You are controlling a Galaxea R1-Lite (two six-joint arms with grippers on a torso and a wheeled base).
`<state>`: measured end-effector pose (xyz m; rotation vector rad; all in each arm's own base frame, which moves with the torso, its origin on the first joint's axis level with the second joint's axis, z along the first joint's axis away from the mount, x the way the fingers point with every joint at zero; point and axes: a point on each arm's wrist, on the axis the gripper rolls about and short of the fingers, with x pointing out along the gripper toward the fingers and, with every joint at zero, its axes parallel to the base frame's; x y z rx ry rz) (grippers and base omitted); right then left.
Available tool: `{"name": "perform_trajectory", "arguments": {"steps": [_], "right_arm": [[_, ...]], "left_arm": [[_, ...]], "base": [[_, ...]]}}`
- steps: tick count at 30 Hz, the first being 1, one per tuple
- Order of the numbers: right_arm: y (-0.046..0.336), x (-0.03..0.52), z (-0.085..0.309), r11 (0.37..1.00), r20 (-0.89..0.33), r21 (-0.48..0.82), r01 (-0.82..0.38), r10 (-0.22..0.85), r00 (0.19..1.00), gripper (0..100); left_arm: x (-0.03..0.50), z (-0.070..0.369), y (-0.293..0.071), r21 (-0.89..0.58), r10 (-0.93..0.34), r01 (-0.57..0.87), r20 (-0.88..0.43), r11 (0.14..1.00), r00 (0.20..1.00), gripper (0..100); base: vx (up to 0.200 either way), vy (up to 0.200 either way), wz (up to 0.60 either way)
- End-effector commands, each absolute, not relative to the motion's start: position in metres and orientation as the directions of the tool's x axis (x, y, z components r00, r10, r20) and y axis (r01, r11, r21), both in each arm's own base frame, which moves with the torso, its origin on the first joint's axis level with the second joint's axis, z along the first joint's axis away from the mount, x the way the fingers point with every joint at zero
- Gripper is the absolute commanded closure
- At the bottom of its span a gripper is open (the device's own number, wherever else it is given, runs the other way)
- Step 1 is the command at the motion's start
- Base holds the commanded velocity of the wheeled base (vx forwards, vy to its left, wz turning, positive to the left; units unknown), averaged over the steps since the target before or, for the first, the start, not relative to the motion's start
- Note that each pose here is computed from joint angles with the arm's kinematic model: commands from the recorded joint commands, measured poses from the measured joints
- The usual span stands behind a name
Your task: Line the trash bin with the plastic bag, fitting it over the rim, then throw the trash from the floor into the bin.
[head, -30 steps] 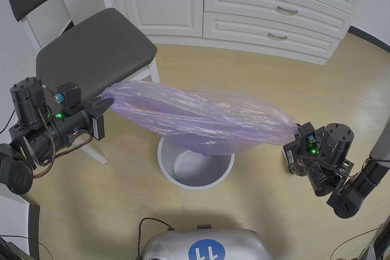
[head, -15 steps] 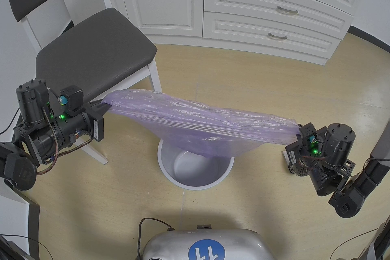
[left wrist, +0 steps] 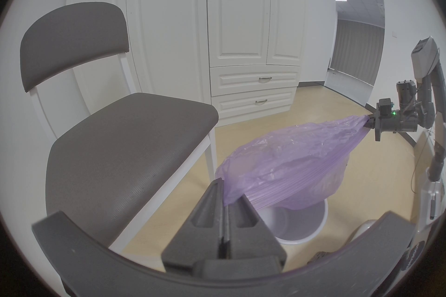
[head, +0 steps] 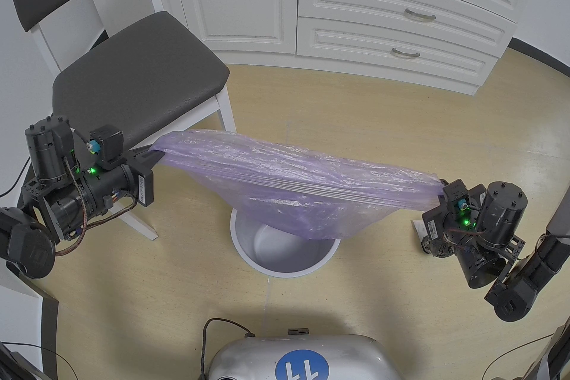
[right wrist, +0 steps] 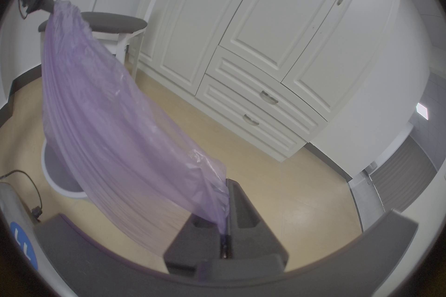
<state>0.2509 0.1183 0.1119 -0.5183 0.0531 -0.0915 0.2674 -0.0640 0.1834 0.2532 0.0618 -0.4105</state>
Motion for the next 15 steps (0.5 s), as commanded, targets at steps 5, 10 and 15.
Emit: {"name": "perform_trajectory", "arguments": {"steps": [5, 10, 15], "right_arm": [[0.135, 0.252, 0.116, 0.887, 0.026, -0.459, 0.045, -0.037, 0.999, 100], [0.145, 0.261, 0.115, 0.900, 0.057, -0.434, 0.049, -0.027, 0.998, 100], [0.164, 0.264, 0.116, 0.926, 0.075, -0.377, 0.010, 0.020, 0.997, 100]], "left_arm": [[0.255, 0.180, -0.112, 0.229, -0.535, 0.536, -0.073, 0.812, 0.842, 100], [0.248, 0.177, -0.129, 0.238, -0.539, 0.528, -0.023, 0.815, 0.842, 100], [0.244, 0.170, -0.150, 0.211, -0.561, 0.550, -0.014, 0.808, 0.828, 100]], "base": [[0.000, 0.000, 0.00], [0.000, 0.000, 0.00], [0.000, 0.000, 0.00]]}}
